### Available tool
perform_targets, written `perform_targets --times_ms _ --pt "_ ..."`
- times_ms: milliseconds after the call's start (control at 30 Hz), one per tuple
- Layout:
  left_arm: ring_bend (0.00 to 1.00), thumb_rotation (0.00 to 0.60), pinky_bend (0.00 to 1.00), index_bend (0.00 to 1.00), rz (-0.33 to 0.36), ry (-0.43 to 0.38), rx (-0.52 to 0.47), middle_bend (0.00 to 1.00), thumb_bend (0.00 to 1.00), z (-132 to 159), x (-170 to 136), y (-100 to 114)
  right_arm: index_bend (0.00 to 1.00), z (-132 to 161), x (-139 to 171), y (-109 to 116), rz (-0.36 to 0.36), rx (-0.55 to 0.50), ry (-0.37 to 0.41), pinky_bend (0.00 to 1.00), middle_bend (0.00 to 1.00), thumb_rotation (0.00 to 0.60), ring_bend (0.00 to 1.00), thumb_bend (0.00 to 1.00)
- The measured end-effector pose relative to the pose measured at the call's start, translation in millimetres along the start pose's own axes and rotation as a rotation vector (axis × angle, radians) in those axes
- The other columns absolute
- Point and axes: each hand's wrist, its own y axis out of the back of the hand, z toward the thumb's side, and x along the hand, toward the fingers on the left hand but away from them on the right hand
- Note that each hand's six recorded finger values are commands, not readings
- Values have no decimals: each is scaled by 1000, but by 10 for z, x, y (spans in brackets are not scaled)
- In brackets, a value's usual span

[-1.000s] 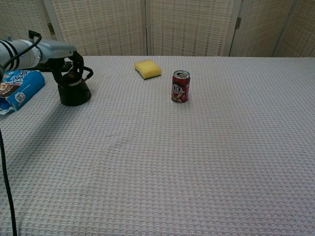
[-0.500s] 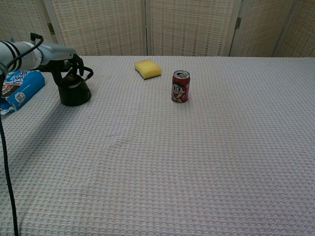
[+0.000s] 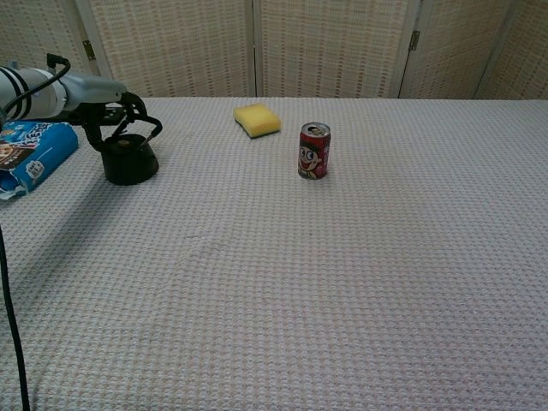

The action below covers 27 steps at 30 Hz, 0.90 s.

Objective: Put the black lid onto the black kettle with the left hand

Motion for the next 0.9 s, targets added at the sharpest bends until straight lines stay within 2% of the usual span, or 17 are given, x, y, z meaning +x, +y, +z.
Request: perform_targets --times_ms 200,267,433,600,733,900 --pt "712 600 813 136 36 -16 -19 154 239 7 -166 68 34 0 -6 14 -3 -1 2 0 94 600 150 348" --pt "675 600 795 140 64 -17 -28 154 239 -15 -251 102 35 -1 -8 20 -4 0 4 0 94 600 150 348" --pt "450 600 517 155 160 3 -79 154 246 -151 -545 177 41 -18 -19 57 -7 0 7 0 95 600 150 347" --pt "368 600 416 182 258 60 -154 170 248 -404 -937 177 51 -21 -38 93 -3 -29 21 0 95 600 150 348" --pt "310 600 315 189 327 135 -197 176 249 -703 -1360 58 51 1 -86 85 16 -60 46 0 95 600 149 348" --pt "271 600 247 188 334 208 -203 176 249 -947 -1813 -179 51 63 -126 71 26 -88 79 0 95 600 145 348"
